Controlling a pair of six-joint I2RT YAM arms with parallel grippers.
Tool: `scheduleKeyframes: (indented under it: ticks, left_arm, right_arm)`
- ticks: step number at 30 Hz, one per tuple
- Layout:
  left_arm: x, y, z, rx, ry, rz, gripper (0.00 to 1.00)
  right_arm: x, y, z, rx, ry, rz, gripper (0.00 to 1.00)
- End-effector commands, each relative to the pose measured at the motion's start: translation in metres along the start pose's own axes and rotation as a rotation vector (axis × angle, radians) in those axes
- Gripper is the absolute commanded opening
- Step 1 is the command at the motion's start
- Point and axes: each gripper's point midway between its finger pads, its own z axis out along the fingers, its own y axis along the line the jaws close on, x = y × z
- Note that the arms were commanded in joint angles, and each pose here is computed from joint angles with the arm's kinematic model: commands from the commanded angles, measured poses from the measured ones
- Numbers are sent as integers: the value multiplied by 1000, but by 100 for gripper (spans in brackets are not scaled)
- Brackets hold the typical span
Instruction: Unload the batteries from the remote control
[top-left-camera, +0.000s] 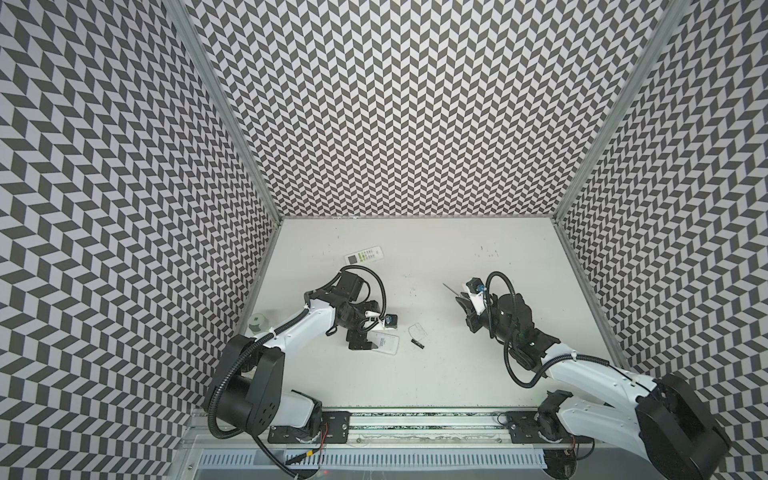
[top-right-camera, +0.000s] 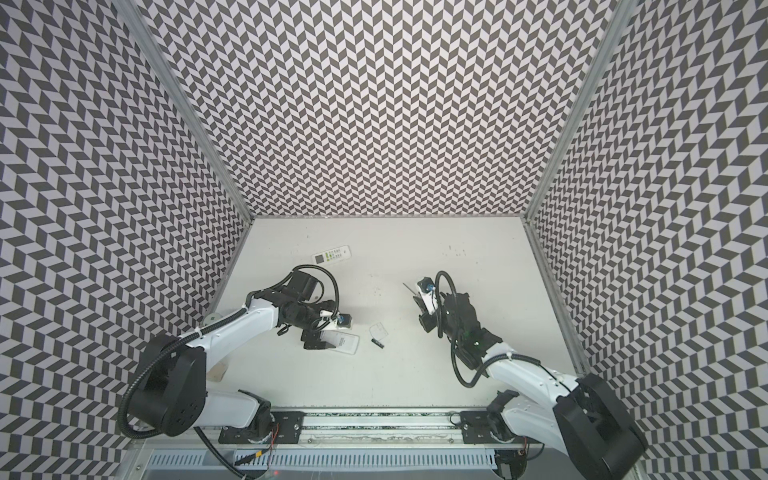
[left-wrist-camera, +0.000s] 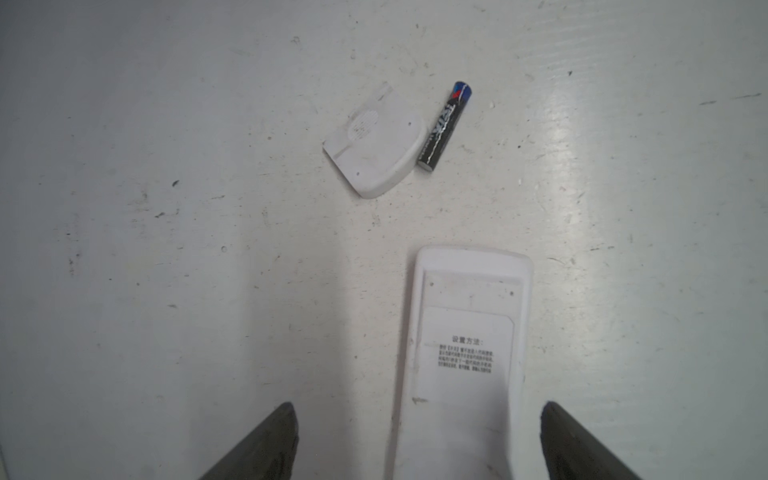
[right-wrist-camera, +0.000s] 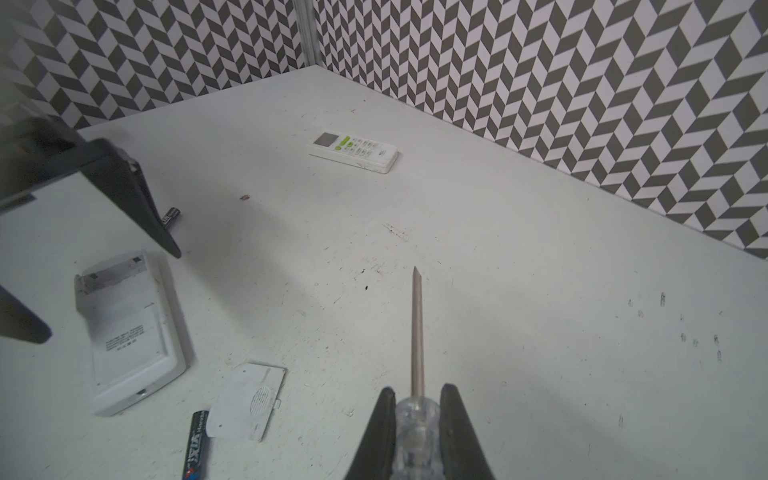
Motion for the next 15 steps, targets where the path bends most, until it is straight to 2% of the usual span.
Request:
scheduleKeyframes:
  ticks: [1, 5, 8, 15]
  left_arm:
    - [10, -18, 10, 67, 40, 30, 92]
    - [19, -18, 19, 57, 67, 46, 92]
    - [23, -18, 22, 41, 81, 74, 90]
    - [28, -17, 30, 1, 75, 100, 82]
  right_arm:
    - [-20, -16, 5, 15, -61, 185, 4]
    - [0, -32, 13, 18, -40, 380, 4]
    - [12, -43, 19, 25, -30, 472, 5]
    - [30, -61, 30, 65, -14, 547, 8]
